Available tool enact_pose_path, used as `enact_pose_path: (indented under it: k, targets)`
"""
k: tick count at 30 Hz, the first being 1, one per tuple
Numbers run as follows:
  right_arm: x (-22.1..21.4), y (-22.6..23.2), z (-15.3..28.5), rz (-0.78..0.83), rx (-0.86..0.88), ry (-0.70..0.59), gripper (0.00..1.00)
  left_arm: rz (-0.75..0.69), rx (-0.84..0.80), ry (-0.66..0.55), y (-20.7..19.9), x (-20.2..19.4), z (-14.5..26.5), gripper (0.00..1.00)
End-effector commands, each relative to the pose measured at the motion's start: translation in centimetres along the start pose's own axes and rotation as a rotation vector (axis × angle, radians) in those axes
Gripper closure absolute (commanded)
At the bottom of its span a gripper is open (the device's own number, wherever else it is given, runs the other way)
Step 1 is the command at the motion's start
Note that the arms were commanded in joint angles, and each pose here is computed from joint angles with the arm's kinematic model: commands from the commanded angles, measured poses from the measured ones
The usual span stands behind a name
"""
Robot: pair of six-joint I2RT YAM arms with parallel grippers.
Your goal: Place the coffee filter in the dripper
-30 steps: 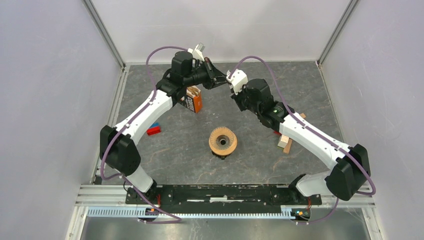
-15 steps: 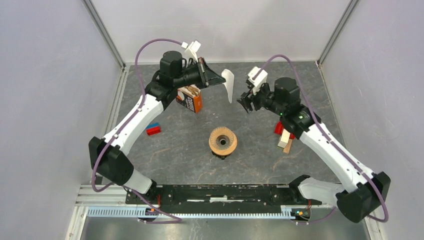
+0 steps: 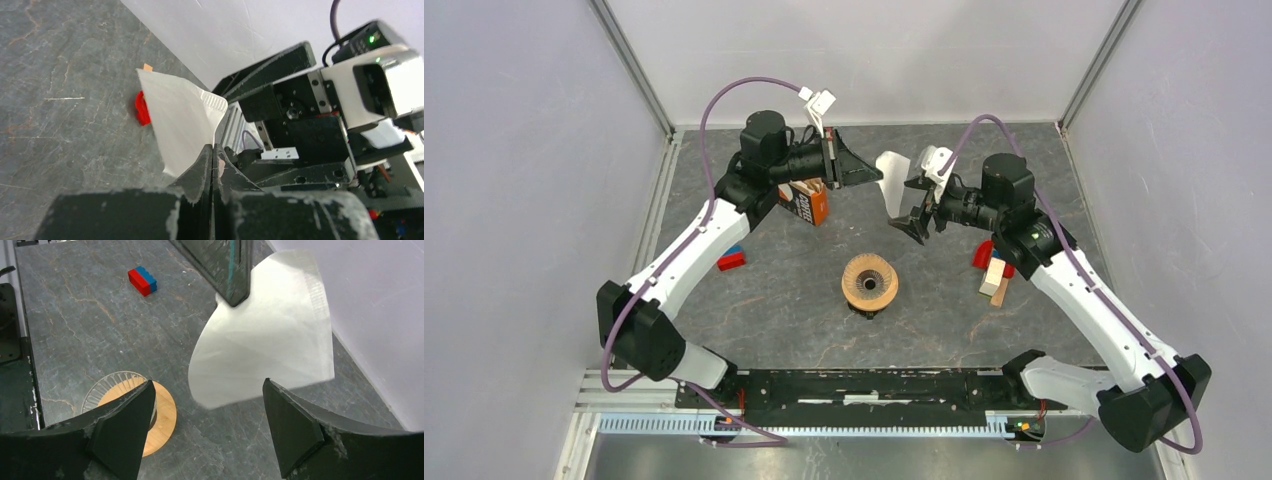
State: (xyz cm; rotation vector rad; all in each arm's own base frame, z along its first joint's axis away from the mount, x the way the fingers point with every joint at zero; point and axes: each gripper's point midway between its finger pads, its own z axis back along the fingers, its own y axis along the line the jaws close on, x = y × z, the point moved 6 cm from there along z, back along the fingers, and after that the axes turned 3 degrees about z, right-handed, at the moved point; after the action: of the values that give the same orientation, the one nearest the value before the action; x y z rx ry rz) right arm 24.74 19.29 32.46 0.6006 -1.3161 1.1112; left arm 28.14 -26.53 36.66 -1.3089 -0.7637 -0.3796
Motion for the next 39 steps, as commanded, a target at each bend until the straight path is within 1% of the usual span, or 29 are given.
enact_pose_path:
  k: [1,5,9,14,19,22,24,26,27,29,30,31,32,33,36,38,39]
  targets:
    - [2.7,-1.1,1.0,0.127,-0.027,-0.025,0.14,-0.228,-0.102,0.027,-2.5,0.1,1.0,0.98]
    - [3.4,-1.9,2.3,0.215,-0.086,0.012,0.14,-0.372,-0.099,0.086,-2.7,-0.4,1.9,0.98]
    - [4.2,-1.9,3.3,0.295,-0.071,0.043,0.14,-0.447,-0.132,0.14,-3.5,-0.4,2.5,0.98]
    - [4.3,-1.1,3.4,0.36,0.05,0.078,0.15,-0.518,-0.22,0.23,-5.2,-1.1,3.2,0.98]
    - [4.5,-0.2,3.4,0.394,0.123,0.048,0.15,-0.567,-0.274,0.322,-6.3,-2.5,3.6,0.98]
    - [4.3,0.7,3.1,0.373,0.203,0.023,0.19,-0.585,-0.285,0.347,-6.7,-3.3,3.4,0.98]
    - [3.9,1.2,2.7,0.344,0.258,0.018,0.26,-0.594,-0.287,0.367,-6.9,-3.8,3.3,0.98]
    - [3.5,1.7,2.4,0.321,0.306,0.01,0.41,-0.611,-0.272,0.377,-6.8,-4.0,3.2,0.98]
    - [3.2,1.9,2.2,0.31,0.323,0.009,0.51,-0.618,-0.262,0.375,-6.7,-4.0,3.2,0.98]
    - [2.7,2.2,2.0,0.29,0.339,0.01,0.8,-0.636,-0.245,0.369,-6.6,-3.9,3.3,0.98]
    - [2.3,2.3,1.8,0.277,0.341,0.009,0.98,-0.645,-0.239,0.367,-6.6,-3.8,3.4,0.98]
    - [2.1,2.3,1.7,0.262,0.338,0.005,1.0,-0.655,-0.235,0.363,-6.7,-3.8,3.5,0.97]
    - [1.9,2.5,1.5,0.247,0.34,-0.007,1.0,-0.668,-0.231,0.357,-6.8,-3.7,3.7,0.9]
    - [1.6,2.7,1.4,0.236,0.349,-0.02,1.0,-0.686,-0.234,0.353,-6.9,-3.7,3.9,0.75]
    - [1.3,3.5,1.1,0.204,0.402,-0.055,1.0,-0.749,-0.234,0.344,-7.1,-4.0,5.0,0.45]
    - [1.0,3.8,1.0,0.184,0.432,-0.057,1.0,-0.77,-0.224,0.35,-7.0,-4.0,5.6,0.32]
    - [1.0,3.9,0.9,0.18,0.444,-0.058,1.0,-0.776,-0.22,0.355,-6.9,-4.0,5.9,0.29]
